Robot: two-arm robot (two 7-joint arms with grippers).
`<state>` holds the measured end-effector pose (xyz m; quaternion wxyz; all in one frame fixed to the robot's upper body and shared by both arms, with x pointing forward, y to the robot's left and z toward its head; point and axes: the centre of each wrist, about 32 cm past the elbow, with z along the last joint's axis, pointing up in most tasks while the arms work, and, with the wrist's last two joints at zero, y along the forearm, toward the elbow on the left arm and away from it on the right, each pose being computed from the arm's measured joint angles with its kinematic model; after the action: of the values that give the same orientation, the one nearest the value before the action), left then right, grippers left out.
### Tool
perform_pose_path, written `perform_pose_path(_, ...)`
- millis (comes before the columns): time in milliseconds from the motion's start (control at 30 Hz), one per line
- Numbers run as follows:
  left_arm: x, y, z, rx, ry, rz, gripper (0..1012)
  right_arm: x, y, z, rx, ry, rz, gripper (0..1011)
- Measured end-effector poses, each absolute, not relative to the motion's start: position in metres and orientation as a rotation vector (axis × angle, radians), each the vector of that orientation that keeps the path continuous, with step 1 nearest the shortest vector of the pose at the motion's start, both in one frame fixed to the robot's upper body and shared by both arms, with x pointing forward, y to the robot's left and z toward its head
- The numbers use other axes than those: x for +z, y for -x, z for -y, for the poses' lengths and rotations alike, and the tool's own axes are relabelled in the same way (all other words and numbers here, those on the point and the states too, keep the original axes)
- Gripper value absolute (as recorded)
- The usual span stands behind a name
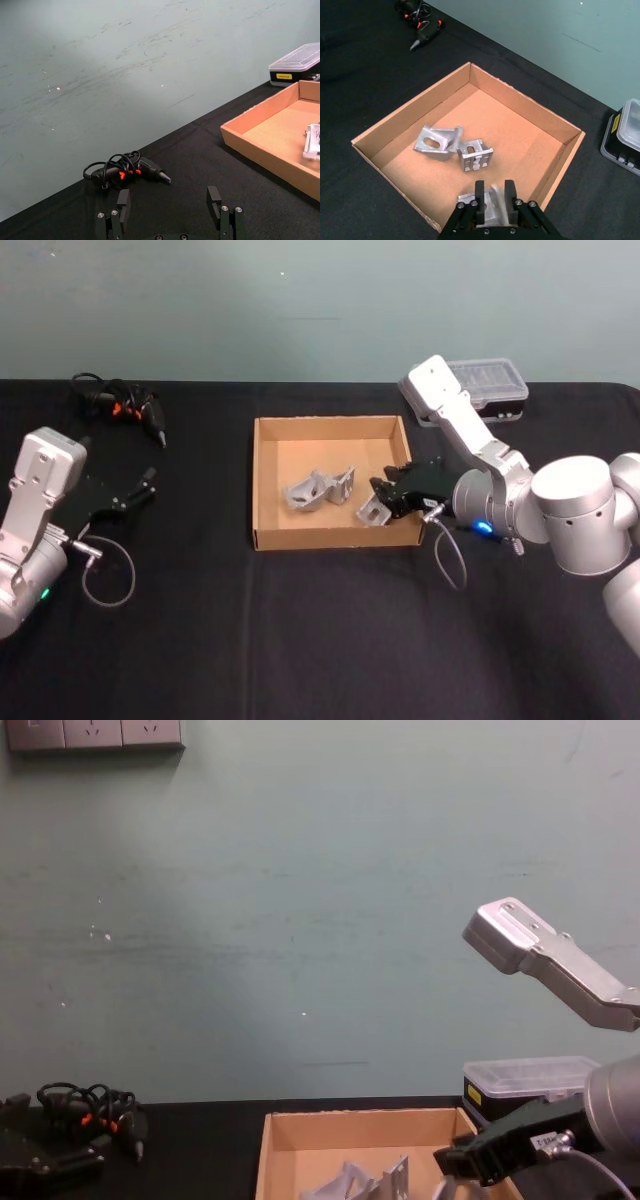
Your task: Use one hand to pick up the angle iron from the table and place it into the box.
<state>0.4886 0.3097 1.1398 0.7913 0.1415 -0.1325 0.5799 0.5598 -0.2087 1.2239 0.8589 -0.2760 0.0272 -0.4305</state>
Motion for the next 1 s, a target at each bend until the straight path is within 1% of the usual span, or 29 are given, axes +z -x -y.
perform_pose_path(67, 1.140, -0.489, -0.310, 1.248, -0.305, 0.285, 1000, 1.224, -0.560, 0.209, -0.907, 0.578, -0.053, 315)
perform_pose_path(100, 1.140, -0.489, -0.310, 1.248, -0.305, 0.285, 1000, 1.224, -0.559, 0.209, -0.909, 0.573, -0.051, 315)
perform_pose_path(167, 1.140, -0.489, -0.310, 1.248, -0.305, 0.285, 1000, 1.224, -0.558, 0.210, -0.911, 0.567, -0.050, 393)
perform_pose_path(200, 1.140, -0.489, -0.310, 1.248, -0.305, 0.285, 1000, 1.224, -0.558, 0.210, -0.913, 0.564, -0.050, 403)
perform_pose_path(233, 1.140, -0.489, -0.310, 1.248, -0.304, 0.285, 1000, 1.224, -0.557, 0.211, -0.915, 0.557, -0.050, 450)
perform_pose_path(267, 1.140, -0.489, -0.310, 1.248, -0.304, 0.285, 1000, 1.224, -0.557, 0.211, -0.917, 0.554, -0.050, 450)
perform_pose_path(300, 1.140, -0.489, -0.310, 1.248, -0.304, 0.285, 1000, 1.224, -0.557, 0.212, -0.918, 0.552, -0.050, 471)
perform_pose_path(333, 1.140, -0.489, -0.310, 1.248, -0.305, 0.285, 1000, 1.224, -0.556, 0.212, -0.919, 0.549, -0.051, 533)
perform_pose_path(367, 1.140, -0.489, -0.310, 1.248, -0.304, 0.285, 1000, 1.224, -0.555, 0.213, -0.920, 0.543, -0.052, 574)
perform_pose_path(533, 1.140, -0.489, -0.310, 1.248, -0.305, 0.285, 1000, 1.224, -0.551, 0.215, -0.922, 0.520, -0.040, 713)
perform_pose_path(567, 1.140, -0.489, -0.310, 1.248, -0.304, 0.285, 1000, 1.224, -0.549, 0.215, -0.922, 0.512, -0.026, 771)
perform_pose_path(600, 1.140, -0.489, -0.310, 1.248, -0.305, 0.285, 1000, 1.224, -0.547, 0.215, -0.921, 0.509, -0.016, 788)
perform_pose_path(633, 1.140, -0.489, -0.310, 1.248, -0.305, 0.285, 1000, 1.225, -0.546, 0.215, -0.921, 0.504, -0.005, 844)
perform_pose_path(767, 1.140, -0.489, -0.310, 1.248, -0.305, 0.285, 1000, 1.227, -0.538, 0.217, -0.922, 0.481, 0.033, 915)
perform_pose_path(800, 1.140, -0.489, -0.310, 1.248, -0.304, 0.285, 1000, 1.228, -0.536, 0.218, -0.924, 0.474, 0.039, 958)
perform_pose_path(867, 1.140, -0.489, -0.310, 1.248, -0.305, 0.285, 1000, 1.228, -0.532, 0.221, -0.930, 0.457, 0.058, 990)
perform_pose_path(1000, 1.140, -0.489, -0.310, 1.248, -0.304, 0.285, 1000, 1.227, -0.521, 0.228, -0.960, 0.424, 0.132, 1000)
